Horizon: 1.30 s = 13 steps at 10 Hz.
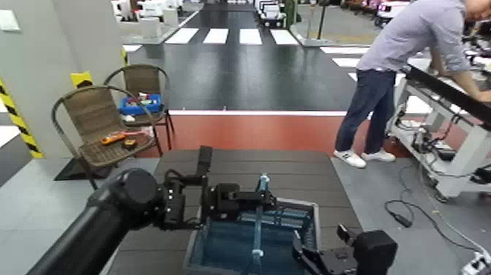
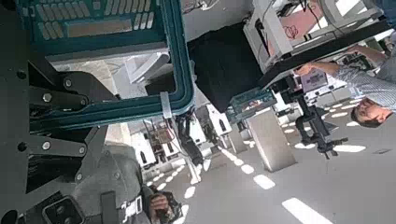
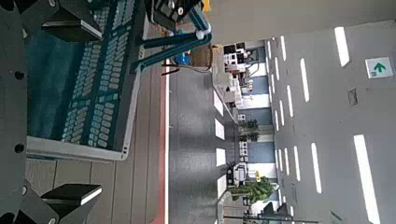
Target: Place the crate on the table.
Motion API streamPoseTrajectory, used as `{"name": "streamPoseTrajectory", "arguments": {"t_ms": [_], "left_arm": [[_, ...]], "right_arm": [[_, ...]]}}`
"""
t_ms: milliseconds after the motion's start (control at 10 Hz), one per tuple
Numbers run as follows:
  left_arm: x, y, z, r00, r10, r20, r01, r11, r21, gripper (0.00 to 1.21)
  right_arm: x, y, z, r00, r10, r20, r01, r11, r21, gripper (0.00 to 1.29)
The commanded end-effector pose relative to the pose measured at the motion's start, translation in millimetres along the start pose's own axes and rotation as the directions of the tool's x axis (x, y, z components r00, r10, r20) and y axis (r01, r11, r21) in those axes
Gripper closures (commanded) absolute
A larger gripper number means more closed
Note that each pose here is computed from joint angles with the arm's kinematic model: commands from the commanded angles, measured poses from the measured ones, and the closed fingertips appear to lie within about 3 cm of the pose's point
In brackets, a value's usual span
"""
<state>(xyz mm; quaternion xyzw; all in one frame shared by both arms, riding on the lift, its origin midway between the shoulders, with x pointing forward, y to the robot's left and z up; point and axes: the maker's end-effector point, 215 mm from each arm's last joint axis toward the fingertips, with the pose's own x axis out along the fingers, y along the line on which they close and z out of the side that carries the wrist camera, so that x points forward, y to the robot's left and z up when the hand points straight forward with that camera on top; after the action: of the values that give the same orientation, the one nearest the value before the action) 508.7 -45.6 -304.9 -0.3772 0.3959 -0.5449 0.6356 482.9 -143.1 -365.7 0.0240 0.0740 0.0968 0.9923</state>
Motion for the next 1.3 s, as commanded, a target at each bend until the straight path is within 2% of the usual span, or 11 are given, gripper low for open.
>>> {"name": "streamPoseTrajectory", "arguments": {"t_ms": [100, 500, 800, 1000, 1300], "left_arm": [[12, 18.3, 14, 0.999, 0.038, 0.012, -0.038, 0.999, -0.014, 1.19], [21, 17.6, 60, 0.995, 0.062, 0.076, -0.065, 0.997, 0.035, 1.19], [19, 27.7, 85, 0.987, 0.096, 0.131, -0.1, 0.995, 0.024, 1.19], [15, 37.4, 93, 0.981, 0.129, 0.144, -0.133, 0.991, 0.017, 1.19], [7, 52.9, 88, 0.977, 0.156, 0.146, -0.157, 0.988, -0.009, 1.19]], "right_arm": [[1, 0.4, 3, 1.0, 0.005, 0.01, -0.005, 1.0, 0.002, 0.15], [2, 1.7, 4, 1.0, 0.012, 0.013, -0.012, 1.0, 0.007, 0.15], [3, 4.5, 6, 1.0, 0.019, 0.018, -0.02, 1.0, 0.014, 0.15], [4, 5.4, 7, 1.0, 0.021, 0.022, -0.021, 1.0, 0.017, 0.15], [4, 7.0, 6, 0.999, 0.024, 0.023, -0.025, 0.999, 0.022, 0.15]]}}
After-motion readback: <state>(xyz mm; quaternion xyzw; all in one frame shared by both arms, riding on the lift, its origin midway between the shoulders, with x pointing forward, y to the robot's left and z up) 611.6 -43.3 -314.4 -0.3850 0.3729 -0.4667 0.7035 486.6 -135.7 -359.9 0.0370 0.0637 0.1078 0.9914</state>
